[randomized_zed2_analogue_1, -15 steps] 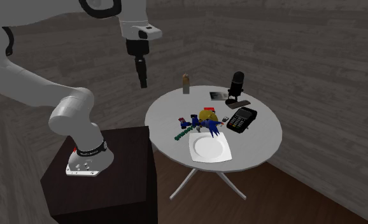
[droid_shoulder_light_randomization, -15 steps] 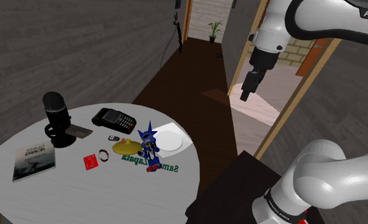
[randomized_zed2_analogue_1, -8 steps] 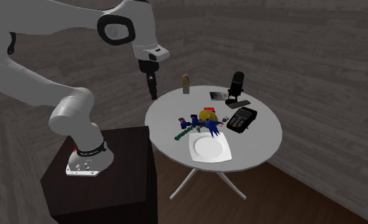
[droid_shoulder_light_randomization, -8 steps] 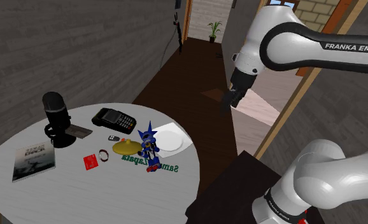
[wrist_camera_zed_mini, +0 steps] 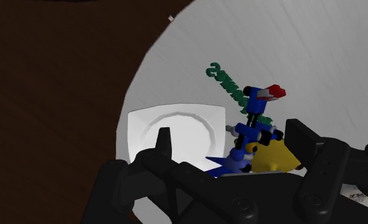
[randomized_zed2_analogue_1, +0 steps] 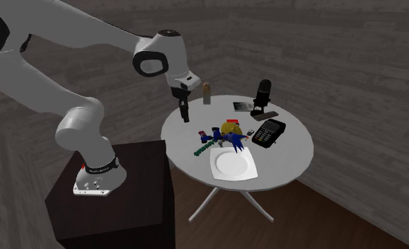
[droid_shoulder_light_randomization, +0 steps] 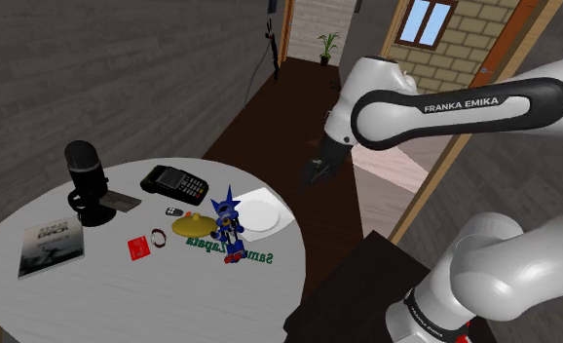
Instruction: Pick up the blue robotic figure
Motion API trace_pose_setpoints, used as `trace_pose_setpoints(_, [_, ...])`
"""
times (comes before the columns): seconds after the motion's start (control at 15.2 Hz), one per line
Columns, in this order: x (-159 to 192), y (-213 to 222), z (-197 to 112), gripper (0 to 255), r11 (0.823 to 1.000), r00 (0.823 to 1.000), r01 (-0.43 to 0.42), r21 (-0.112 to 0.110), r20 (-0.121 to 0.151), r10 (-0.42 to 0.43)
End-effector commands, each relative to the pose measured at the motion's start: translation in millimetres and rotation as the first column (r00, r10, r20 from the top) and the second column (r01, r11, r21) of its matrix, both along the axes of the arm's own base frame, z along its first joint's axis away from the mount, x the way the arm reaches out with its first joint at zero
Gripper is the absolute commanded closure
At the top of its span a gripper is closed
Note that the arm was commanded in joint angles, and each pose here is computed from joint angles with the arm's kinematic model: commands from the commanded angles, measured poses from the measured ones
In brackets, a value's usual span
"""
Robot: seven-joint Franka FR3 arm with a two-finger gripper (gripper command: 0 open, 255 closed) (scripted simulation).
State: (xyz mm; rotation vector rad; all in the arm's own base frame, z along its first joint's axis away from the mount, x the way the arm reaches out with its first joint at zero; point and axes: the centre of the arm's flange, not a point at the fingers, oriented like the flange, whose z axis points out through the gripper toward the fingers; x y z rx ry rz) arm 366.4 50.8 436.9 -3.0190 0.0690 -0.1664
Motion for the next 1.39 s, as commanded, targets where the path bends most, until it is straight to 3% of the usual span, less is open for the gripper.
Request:
trace_pose_setpoints(0.0, [8.3, 7.3, -20.1, 0, 0.999, 0.999, 0.026, 0.019, 0.019, -0.026])
trace_pose_setpoints(0.66, [74.4, 48.1, -115.7, 0, 0.984, 0.985, 0.135, 0.112, 0.089, -0.146])
trace_pose_setpoints(1.32, [152.3, 88.5, -202.1, 0, 0.949, 0.952, 0.234, 0.212, 0.147, -0.268])
